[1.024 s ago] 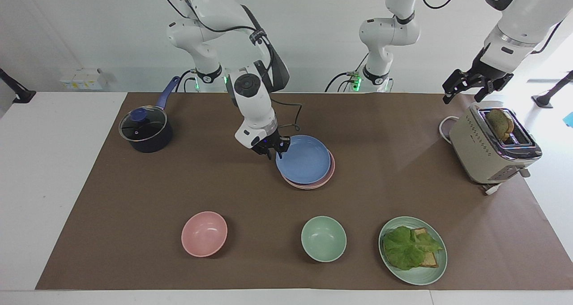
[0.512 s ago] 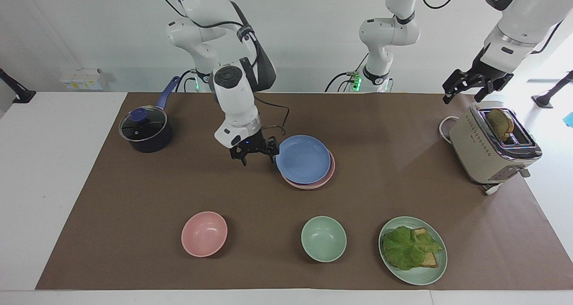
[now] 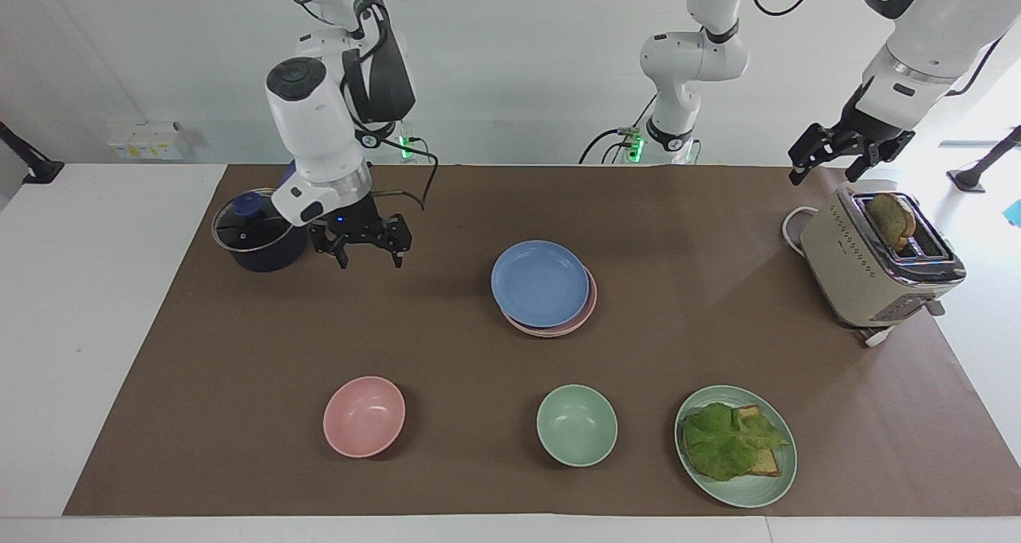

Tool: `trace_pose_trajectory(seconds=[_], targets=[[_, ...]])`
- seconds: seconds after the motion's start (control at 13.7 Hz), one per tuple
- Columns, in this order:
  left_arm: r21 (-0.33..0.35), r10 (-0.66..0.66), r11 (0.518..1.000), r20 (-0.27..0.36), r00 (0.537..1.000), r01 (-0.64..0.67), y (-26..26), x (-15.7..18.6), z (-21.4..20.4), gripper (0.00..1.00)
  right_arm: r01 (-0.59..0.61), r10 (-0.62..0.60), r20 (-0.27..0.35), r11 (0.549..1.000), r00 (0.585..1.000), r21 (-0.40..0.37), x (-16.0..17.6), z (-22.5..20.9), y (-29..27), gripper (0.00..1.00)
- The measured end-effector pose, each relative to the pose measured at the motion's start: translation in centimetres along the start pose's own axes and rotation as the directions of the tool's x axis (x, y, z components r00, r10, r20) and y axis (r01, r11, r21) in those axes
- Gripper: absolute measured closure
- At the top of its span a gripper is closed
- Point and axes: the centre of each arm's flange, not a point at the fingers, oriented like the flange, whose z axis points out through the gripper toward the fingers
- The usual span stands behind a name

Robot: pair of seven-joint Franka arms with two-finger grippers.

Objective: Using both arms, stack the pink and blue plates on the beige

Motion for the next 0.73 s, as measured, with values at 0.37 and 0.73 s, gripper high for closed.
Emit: trace_pose_trajectory(seconds=[0.37, 0.73], targets=[[0.000, 0.000, 1.000, 0.000, 1.000, 0.000, 0.0, 0.0, 0.0, 0.00, -0.044, 0.045, 0.012, 0.999, 0.999, -0.007, -0.6, -7.8, 6.1, 0.00], [0.000, 0.000, 1.000, 0.000, 1.000, 0.000, 0.0, 0.0, 0.0, 0.00, -0.045, 0.045, 0.042, 0.999, 0.998, -0.014, -1.3, -13.2, 10.5, 0.00]])
